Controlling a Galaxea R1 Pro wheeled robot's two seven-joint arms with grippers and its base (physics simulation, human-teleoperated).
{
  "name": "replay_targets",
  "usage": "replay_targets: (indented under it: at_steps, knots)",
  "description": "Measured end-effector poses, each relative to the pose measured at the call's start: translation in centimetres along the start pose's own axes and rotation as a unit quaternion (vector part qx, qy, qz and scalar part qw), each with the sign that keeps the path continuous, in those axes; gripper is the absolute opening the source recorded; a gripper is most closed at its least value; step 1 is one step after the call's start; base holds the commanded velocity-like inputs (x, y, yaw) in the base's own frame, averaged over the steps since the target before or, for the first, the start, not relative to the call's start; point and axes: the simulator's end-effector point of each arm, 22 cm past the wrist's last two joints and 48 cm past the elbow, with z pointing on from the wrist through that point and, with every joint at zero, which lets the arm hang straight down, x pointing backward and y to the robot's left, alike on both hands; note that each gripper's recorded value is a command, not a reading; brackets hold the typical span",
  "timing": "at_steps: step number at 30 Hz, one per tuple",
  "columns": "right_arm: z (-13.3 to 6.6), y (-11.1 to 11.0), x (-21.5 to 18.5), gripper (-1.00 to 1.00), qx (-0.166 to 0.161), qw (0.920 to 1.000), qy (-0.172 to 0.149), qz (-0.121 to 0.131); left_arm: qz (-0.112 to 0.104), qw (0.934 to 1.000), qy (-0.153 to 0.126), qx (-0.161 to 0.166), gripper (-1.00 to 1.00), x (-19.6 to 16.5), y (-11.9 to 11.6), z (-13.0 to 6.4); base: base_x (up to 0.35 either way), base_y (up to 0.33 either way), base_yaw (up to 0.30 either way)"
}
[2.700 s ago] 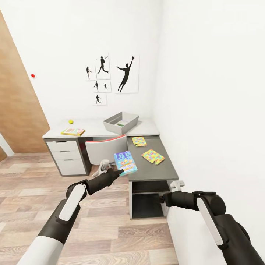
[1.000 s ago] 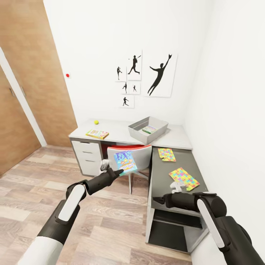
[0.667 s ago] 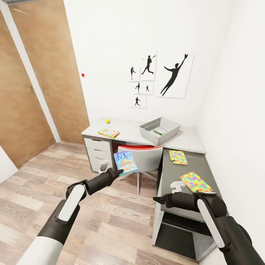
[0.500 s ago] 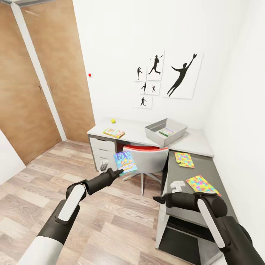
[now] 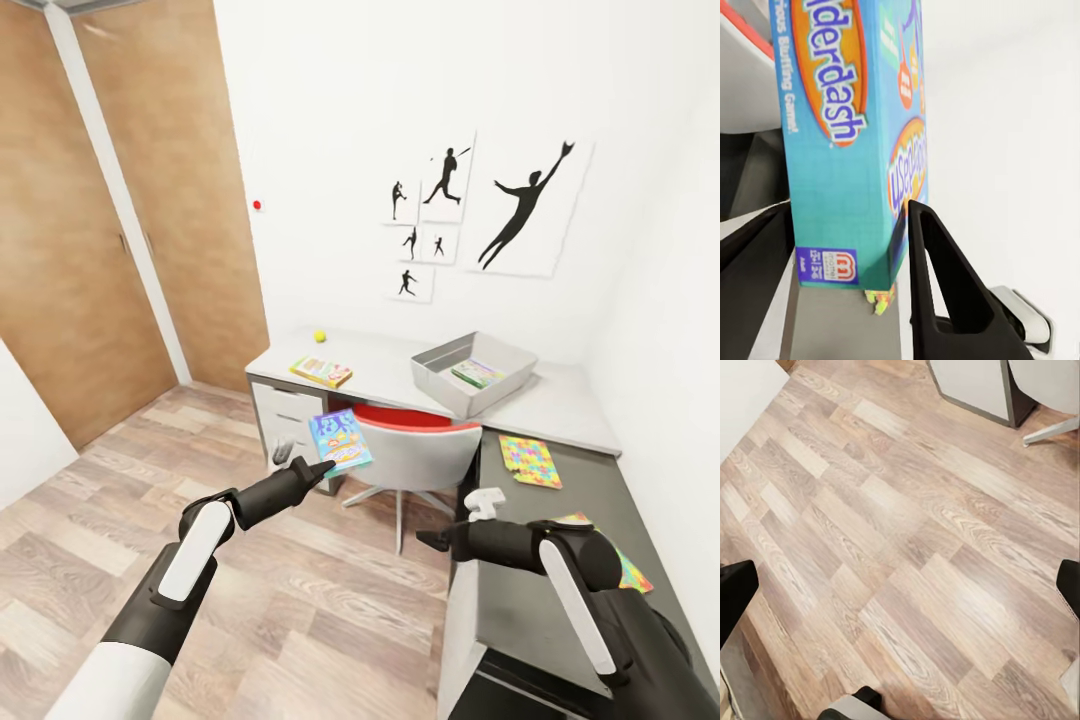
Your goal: Put all the toys in the child's room - the three board games (two on the bed and one on the table), the two jigsaw puzzles on the table, and the tennis ball on the table - inside the toy box on the table in the child's room.
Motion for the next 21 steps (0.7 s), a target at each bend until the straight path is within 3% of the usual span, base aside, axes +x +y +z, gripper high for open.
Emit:
replay_targets:
  at_steps: [10,21]
  knots:
    - [-0.18,0.27,-0.03,1.00,-0.001,1.0000,-0.003,-0.003,0.001,1.0000,0.000,-0.001,-1.00,-0.01,0.06,0.04,0.208,0.000,0.052]
    - [-0.25,0.32,-0.07,1.00,-0.001,1.0000,-0.004,-0.004,0.000,1.0000,0.000,-0.002,-1.00,-0.02,0.10,0.05,0.040,0.000,0.233]
